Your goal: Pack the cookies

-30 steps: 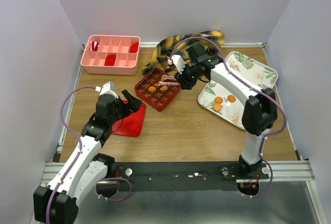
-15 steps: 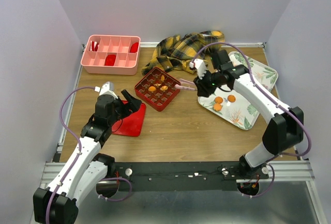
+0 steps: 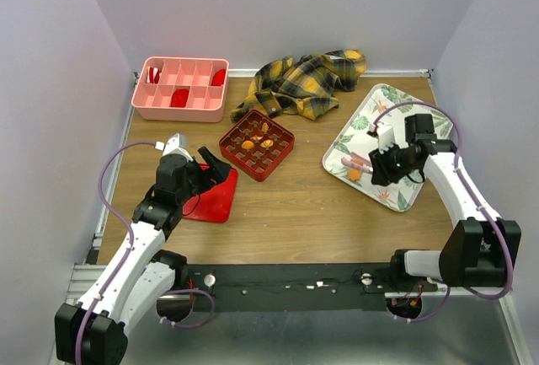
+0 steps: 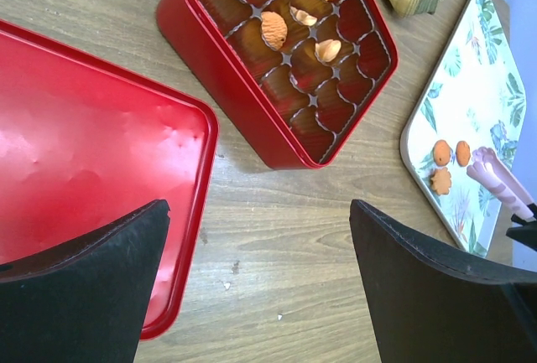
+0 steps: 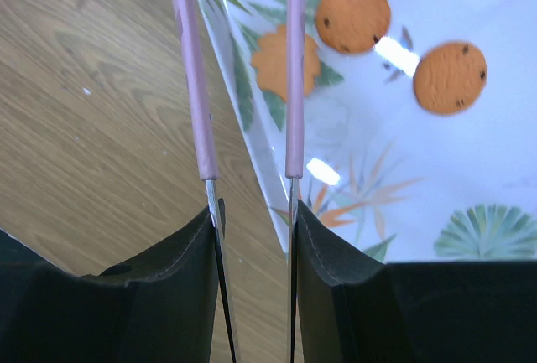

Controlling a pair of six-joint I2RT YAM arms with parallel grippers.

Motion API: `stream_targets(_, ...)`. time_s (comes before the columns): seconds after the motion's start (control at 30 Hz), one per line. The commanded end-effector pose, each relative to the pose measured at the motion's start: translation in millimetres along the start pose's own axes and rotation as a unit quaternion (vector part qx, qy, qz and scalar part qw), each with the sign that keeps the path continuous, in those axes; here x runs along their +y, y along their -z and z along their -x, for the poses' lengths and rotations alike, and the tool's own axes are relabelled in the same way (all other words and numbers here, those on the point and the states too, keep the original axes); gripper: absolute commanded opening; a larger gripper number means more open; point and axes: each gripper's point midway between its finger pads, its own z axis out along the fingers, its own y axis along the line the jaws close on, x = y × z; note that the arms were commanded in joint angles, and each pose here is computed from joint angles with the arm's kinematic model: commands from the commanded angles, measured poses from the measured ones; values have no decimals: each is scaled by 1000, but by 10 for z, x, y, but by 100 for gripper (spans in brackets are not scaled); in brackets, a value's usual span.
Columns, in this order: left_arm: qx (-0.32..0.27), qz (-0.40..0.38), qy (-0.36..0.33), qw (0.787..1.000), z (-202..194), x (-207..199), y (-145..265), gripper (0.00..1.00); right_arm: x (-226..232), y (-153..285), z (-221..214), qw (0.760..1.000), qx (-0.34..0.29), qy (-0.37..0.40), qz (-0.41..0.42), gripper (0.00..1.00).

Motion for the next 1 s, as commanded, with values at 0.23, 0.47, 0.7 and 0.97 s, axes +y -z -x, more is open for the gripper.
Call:
stream_targets(0.23,11,-12,9,1000,-88,13,-11,99,-237,166,-637,998,51,8,-40,44)
stream_targets(0.47,10,-11,10,1000,-96,23,0,99,-309,143,-757,996,68,25,-48,44)
stream_targets(0.7,9,-11,12,1000,-112,38,6,99,-357,66,-775,996,70,42,-44,44)
stream_targets(0.97,9,-10,15,1000,-112,41,1,99,-443,-7,-759,995,78,58,-37,44)
